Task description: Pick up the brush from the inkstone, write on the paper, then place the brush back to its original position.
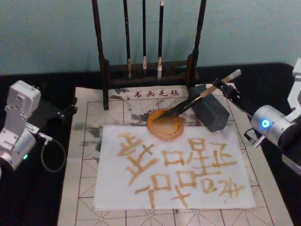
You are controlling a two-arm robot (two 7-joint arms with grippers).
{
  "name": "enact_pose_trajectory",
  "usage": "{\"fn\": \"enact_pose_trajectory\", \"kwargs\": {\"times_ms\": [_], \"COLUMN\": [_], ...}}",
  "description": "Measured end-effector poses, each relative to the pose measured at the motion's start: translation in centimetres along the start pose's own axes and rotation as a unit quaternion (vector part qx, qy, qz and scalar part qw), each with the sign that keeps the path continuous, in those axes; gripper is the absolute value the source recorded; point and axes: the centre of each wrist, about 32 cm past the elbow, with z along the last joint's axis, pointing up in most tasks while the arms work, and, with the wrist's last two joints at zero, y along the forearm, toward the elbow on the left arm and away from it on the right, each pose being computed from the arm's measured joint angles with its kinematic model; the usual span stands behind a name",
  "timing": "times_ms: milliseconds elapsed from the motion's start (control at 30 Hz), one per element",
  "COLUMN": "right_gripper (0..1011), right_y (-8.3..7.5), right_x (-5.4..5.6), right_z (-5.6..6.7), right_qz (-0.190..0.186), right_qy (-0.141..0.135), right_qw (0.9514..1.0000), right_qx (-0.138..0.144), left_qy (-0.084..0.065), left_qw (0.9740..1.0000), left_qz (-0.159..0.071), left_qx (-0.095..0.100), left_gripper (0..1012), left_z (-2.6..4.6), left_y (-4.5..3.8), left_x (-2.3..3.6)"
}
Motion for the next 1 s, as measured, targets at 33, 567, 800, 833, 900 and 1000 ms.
{"fn": "enact_pose_trajectory", "kwargs": {"times_ms": [33,567,800,833,900,1000], "right_gripper": [1000,1000,1000,1000,1000,1000], "right_y": [0.1,1.9,2.4,2.5,2.6,2.7], "right_x": [-0.1,-0.4,-0.4,-0.4,-0.4,-0.4], "right_z": [0.0,-0.4,-0.4,-0.4,-0.4,-0.4], "right_qz": [0.0,-0.005,-0.007,-0.008,-0.008,-0.009], "right_qy": [0.0,0.004,0.005,0.005,0.004,0.004], "right_qw": [1.0,1.0,0.9999,0.9999,0.9999,0.9999], "right_qx": [0.0,0.003,0.007,0.008,0.008,0.009], "left_qy": [0.0,0.0,0.0,0.0,0.0,0.0], "left_qw": [1.0,1.0,1.0,1.0,1.0,1.0], "left_qz": [0.0,0.0,0.0,0.0,0.0,0.0], "left_qx": [0.0,0.0,0.0,0.0,0.0,0.0], "left_gripper": [1001,1001,1001,1001,1001,1001], "left_z": [0.0,0.0,0.0,0.0,0.0,0.0], "left_y": [0.0,0.0,0.0,0.0,0.0,0.0], "left_x": [0.0,0.0,0.0,0.0,0.0,0.0]}}
